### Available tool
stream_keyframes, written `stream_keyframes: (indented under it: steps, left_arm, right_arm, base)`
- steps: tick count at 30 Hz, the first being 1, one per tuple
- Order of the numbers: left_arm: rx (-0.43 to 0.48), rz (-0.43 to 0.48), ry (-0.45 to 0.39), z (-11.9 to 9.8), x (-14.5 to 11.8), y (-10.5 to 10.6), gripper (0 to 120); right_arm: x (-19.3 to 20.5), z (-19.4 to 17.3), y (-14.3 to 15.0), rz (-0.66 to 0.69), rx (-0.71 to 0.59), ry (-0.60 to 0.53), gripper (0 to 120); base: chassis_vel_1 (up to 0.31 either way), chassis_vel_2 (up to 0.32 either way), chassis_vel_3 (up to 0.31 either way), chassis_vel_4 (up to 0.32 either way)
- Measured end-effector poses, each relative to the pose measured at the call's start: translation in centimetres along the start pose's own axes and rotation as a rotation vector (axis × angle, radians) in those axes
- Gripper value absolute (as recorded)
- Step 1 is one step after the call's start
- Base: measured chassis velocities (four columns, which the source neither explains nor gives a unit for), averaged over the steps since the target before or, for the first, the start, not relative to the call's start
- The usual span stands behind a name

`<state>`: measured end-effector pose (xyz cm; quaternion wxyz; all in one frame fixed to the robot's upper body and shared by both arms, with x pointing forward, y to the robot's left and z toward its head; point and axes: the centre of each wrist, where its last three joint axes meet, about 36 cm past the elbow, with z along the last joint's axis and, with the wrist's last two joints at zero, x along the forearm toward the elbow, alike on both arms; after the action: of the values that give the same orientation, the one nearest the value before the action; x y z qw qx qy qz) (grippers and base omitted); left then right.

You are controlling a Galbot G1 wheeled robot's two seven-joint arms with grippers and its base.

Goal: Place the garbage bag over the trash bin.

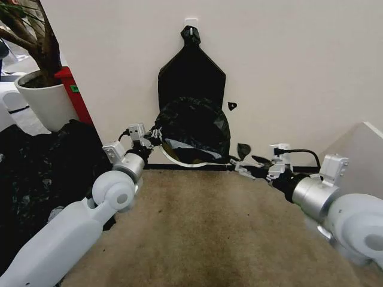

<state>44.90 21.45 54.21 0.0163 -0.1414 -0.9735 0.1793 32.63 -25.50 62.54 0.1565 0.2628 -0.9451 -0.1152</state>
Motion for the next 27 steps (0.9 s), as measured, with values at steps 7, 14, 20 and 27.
stream_keyframes:
  steps: [7,14,20,27]
  left_arm:
    - [-0.034,0.037,0.022,0.4,-1.0,-1.3,4]
    - [-0.046,0.098,0.014,0.5,-2.8,-3.9,4]
    - [-0.066,0.115,0.012,0.5,-2.9,-4.3,4]
    - [-0.068,0.135,0.008,0.4,-2.8,-4.9,4]
  right_arm:
    - [-1.1,0.4,-0.9,-0.081,0.297,-0.035,100]
    - [-1.9,1.4,-1.0,-0.079,0.35,-0.01,77]
    - [-2.3,1.6,-1.8,-0.029,0.355,0.007,55]
    - [-2.5,1.6,-2.1,-0.008,0.361,0.017,31]
  base:
    - [0.0,0.0,0.0,0.0]
    - [0.0,0.0,0.0,0.0]
    - [0.0,0.0,0.0,0.0]
    - [0.0,0.0,0.0,0.0]
